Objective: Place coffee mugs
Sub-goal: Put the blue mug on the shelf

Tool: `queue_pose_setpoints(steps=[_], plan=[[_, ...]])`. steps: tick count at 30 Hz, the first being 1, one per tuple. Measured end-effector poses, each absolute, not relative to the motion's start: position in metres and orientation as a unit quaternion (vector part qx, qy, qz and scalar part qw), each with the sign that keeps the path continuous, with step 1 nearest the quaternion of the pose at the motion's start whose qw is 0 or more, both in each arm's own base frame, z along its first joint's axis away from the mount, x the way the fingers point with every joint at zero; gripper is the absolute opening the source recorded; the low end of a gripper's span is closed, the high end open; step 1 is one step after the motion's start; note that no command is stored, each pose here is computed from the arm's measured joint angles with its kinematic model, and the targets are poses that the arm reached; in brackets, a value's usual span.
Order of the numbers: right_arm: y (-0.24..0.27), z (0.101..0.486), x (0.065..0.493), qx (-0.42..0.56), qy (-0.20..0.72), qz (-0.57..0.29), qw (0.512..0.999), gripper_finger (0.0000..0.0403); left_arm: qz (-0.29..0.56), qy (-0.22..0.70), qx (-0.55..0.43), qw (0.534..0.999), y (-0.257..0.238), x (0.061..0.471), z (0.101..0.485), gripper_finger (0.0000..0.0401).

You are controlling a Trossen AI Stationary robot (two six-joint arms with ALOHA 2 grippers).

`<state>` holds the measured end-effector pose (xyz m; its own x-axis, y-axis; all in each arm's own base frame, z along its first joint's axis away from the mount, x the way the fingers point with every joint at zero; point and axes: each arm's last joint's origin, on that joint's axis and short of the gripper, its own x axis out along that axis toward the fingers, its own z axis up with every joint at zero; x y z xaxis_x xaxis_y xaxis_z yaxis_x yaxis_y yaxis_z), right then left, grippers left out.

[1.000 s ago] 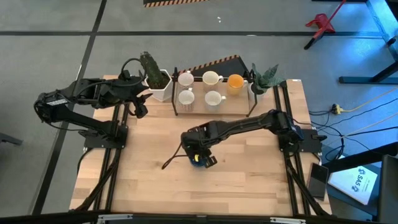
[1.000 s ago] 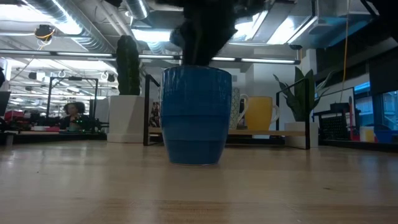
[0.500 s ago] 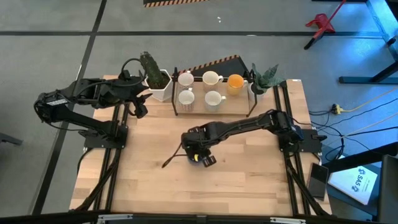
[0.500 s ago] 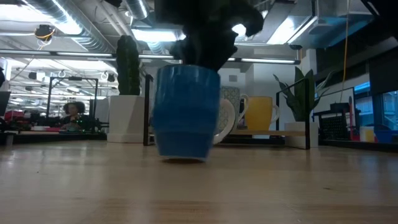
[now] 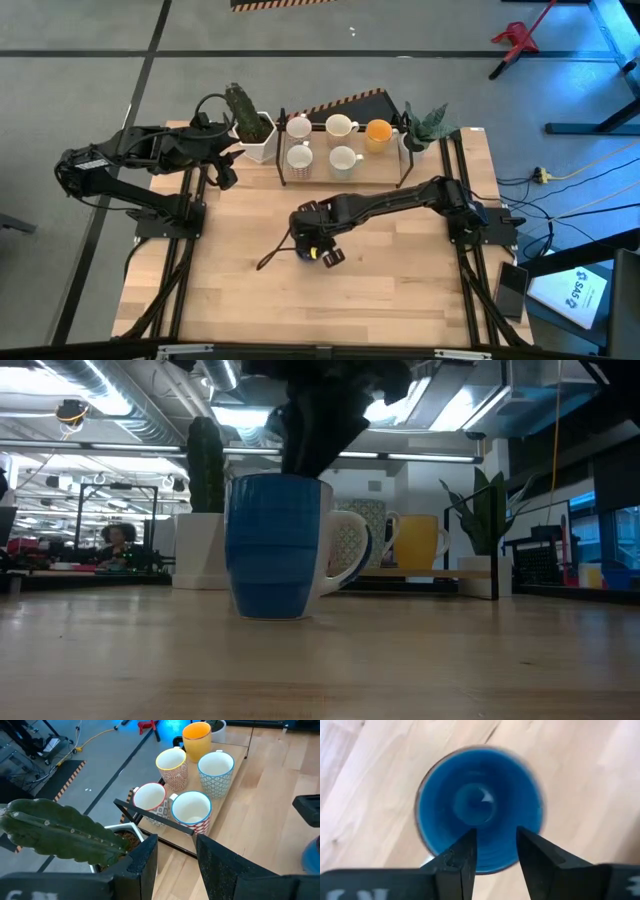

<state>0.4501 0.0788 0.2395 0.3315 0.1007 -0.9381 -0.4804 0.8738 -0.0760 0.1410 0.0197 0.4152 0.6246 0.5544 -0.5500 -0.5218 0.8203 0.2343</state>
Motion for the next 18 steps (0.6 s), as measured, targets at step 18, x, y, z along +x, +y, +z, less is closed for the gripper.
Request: queue_pose_setpoints(steps=[18], plan=[[0.073, 0.239, 0.459, -0.212, 0.547, 0.139, 0.798, 0.0127, 0.298, 0.32, 0.028, 0.899, 0.02, 0.14, 0.414, 0.0129]])
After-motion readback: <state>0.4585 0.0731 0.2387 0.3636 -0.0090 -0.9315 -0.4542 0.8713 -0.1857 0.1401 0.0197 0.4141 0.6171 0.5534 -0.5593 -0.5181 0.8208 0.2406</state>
